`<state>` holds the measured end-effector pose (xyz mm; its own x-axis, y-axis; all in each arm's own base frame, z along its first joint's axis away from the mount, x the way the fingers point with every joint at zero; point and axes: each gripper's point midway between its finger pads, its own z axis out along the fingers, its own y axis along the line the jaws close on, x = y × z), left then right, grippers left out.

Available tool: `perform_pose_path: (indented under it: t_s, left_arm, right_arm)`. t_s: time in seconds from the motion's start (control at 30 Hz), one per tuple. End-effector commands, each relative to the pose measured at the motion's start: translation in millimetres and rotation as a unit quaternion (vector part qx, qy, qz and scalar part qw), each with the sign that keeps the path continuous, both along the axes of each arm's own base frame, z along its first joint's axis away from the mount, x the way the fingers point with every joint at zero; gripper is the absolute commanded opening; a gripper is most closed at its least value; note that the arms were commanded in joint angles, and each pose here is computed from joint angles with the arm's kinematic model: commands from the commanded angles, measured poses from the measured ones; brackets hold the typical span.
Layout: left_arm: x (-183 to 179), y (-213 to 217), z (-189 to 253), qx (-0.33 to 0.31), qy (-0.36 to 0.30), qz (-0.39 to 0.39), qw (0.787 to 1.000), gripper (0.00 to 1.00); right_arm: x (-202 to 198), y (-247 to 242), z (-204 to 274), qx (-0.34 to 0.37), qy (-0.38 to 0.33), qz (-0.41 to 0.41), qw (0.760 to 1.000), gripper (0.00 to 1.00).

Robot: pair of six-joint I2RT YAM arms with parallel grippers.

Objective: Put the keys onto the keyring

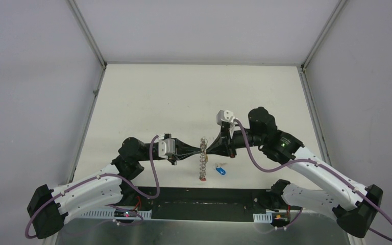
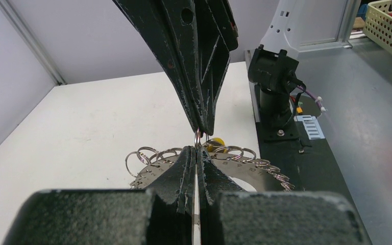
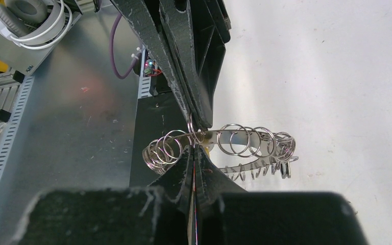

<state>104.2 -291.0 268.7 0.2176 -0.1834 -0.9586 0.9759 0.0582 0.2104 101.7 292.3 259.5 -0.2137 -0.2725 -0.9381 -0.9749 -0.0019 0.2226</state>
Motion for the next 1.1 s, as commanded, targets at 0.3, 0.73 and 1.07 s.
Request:
perform_pose_path:
  t_s: [0.3,0.73,1.07]
  left_arm:
    - [-8,6,39,-0.069,-0.041,-0.004,0.997,0.00]
    - [-5,3,30,-0.055,-0.030,-0.002,0.998,0.00]
    - [-5,3,30,-0.054,-0.028,-0.003,0.998,0.00]
  right_arm:
    - [6,5,-13,-0.016,-0.001,0.008,1.000,0.00]
    - [7,2,8,0.013,-0.028,-0.006,0.999,0.56]
    - [2,3,27,0.051,-0.038,-0.001,0.998,0.50]
